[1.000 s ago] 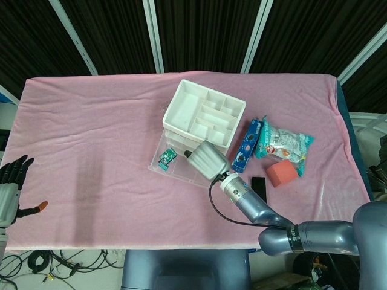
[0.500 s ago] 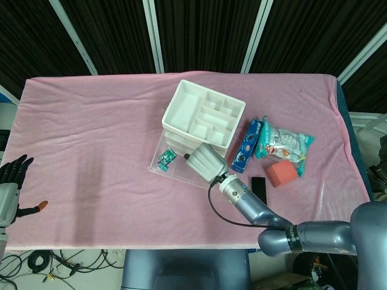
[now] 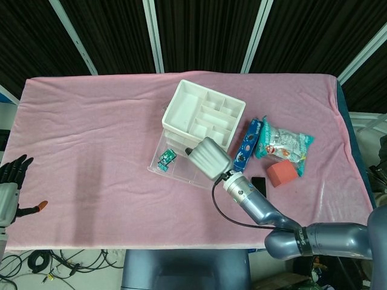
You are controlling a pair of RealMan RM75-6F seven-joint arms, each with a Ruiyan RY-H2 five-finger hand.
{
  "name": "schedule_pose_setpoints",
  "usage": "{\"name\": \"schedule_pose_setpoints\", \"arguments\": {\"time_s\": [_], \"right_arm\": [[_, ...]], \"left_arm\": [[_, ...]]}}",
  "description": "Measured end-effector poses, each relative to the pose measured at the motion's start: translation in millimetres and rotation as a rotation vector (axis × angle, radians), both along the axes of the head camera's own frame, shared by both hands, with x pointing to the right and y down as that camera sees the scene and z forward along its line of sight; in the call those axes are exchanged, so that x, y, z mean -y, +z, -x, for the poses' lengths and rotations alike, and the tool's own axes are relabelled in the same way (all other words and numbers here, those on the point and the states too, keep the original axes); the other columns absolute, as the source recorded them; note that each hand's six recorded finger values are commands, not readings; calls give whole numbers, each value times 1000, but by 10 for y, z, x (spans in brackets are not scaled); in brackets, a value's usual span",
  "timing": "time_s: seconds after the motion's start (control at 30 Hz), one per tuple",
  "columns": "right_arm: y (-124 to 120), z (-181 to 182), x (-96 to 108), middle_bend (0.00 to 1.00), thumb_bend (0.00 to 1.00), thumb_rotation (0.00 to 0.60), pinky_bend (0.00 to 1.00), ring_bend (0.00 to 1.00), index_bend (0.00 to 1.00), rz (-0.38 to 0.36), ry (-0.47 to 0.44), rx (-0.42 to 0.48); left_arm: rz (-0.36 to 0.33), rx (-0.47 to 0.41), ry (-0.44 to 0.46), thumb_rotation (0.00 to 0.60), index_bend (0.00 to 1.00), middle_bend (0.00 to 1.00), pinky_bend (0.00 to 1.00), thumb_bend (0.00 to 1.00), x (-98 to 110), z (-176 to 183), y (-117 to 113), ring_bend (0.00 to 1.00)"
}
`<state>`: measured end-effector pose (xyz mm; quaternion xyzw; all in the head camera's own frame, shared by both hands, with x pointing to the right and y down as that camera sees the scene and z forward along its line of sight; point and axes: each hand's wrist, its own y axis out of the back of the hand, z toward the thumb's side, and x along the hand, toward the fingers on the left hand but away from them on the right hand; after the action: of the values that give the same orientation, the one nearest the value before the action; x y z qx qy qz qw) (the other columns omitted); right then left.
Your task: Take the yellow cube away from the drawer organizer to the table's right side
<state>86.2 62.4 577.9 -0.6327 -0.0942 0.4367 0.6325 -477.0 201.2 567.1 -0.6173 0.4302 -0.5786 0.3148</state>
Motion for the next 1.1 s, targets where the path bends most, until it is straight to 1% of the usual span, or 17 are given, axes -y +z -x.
{"name": "schedule_pose_setpoints", "arguments": {"time_s": [0.13,0.33,0.47,0.57,0.63,0.73,0.9,0.97,1.03,1.07,1.1], "right_arm": [[-218,-121,46,1000,257,600,916,1000,630,-30,15,17],[-610,-448,70,1000,256,600,916,1000,630,-82,50,37],[-874,-807,46,1000,256,600,916,1000,630,-119,95,41],[-1006,-1125,2,1000,256,600,916,1000,630,-132,143,31],[-1042,-1305,-42,1000,257,600,916,1000,630,-125,176,27],[-1012,-1601,-169,1000,256,600,916,1000,630,-88,234,20],[-780,-2126,-441,1000,256,600,916,1000,630,-14,310,-54],[-657,-2258,-547,1000,256,600,916,1000,630,16,332,-71],[-544,-2326,-647,1000,257,600,916,1000,630,48,349,-75],[-449,-2361,-729,1000,256,600,916,1000,630,75,360,-77],[-410,-2375,-761,1000,256,600,916,1000,630,85,364,-78]], "left_arm": [[-3,3,3,600,0,0,0,0,-6,-4,-6,0],[-8,10,10,600,0,0,0,0,-21,-16,-15,0],[-15,14,14,600,0,0,0,0,-28,-26,-25,0],[-20,18,18,600,0,0,0,0,-34,-32,-30,0],[-24,19,22,600,0,0,0,0,-38,-41,-35,0],[-30,21,30,600,0,0,0,0,-47,-57,-43,0],[-37,24,38,600,0,0,0,0,-62,-73,-50,0],[-38,27,43,600,0,0,0,0,-65,-72,-53,0],[-40,26,42,600,0,0,0,0,-65,-70,-56,0],[-41,25,41,600,0,0,0,0,-65,-68,-57,0],[-40,25,41,600,0,0,0,0,-67,-68,-56,0]]}}
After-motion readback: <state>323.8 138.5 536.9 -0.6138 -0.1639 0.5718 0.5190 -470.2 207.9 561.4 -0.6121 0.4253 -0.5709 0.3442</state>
